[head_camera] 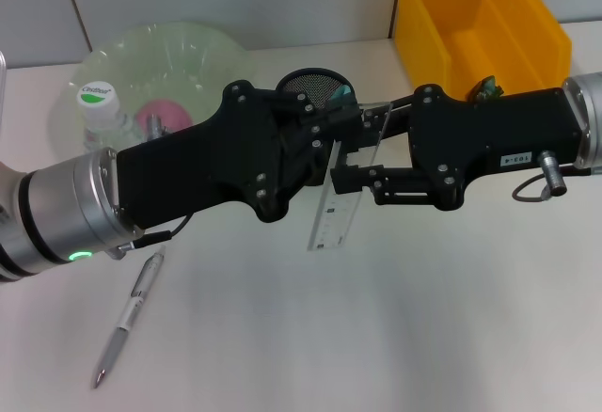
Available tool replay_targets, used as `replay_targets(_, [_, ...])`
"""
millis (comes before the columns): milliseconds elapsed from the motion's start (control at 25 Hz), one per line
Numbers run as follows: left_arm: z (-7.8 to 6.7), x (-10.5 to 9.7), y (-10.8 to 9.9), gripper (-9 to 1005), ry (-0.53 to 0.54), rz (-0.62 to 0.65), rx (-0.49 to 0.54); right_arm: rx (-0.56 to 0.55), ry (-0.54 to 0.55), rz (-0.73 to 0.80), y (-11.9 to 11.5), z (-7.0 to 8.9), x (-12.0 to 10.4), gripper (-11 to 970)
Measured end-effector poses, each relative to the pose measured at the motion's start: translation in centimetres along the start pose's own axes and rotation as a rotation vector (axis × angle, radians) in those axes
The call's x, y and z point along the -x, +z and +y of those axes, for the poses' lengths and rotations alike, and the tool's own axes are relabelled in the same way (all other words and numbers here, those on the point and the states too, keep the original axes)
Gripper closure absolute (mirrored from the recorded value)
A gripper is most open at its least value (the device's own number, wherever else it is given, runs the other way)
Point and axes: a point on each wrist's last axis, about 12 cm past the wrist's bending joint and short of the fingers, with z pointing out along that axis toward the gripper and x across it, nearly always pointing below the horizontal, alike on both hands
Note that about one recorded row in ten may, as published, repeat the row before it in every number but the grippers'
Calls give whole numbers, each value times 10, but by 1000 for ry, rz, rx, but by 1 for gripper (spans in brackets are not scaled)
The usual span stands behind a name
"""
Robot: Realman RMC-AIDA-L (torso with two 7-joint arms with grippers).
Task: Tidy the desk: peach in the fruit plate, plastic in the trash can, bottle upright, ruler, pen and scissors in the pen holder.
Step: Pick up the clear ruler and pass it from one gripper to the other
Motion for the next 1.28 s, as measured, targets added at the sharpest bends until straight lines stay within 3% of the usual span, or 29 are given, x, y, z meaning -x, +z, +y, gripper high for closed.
replay_targets(320, [-1,2,-1,985,3,-12,-10,5,0,3,1,0,0,578])
replay_targets(560, [-2,2,-1,983,2,-14,-13,24,-8,12,6,0,2,574])
replay_targets(760, [-2,2,-1,984,2,-16,-15,35,-13,13,7,0,3,666])
replay_targets(1280, [0,3,-4,985,1,-26,5,38,-22,-6,3,4,1,733])
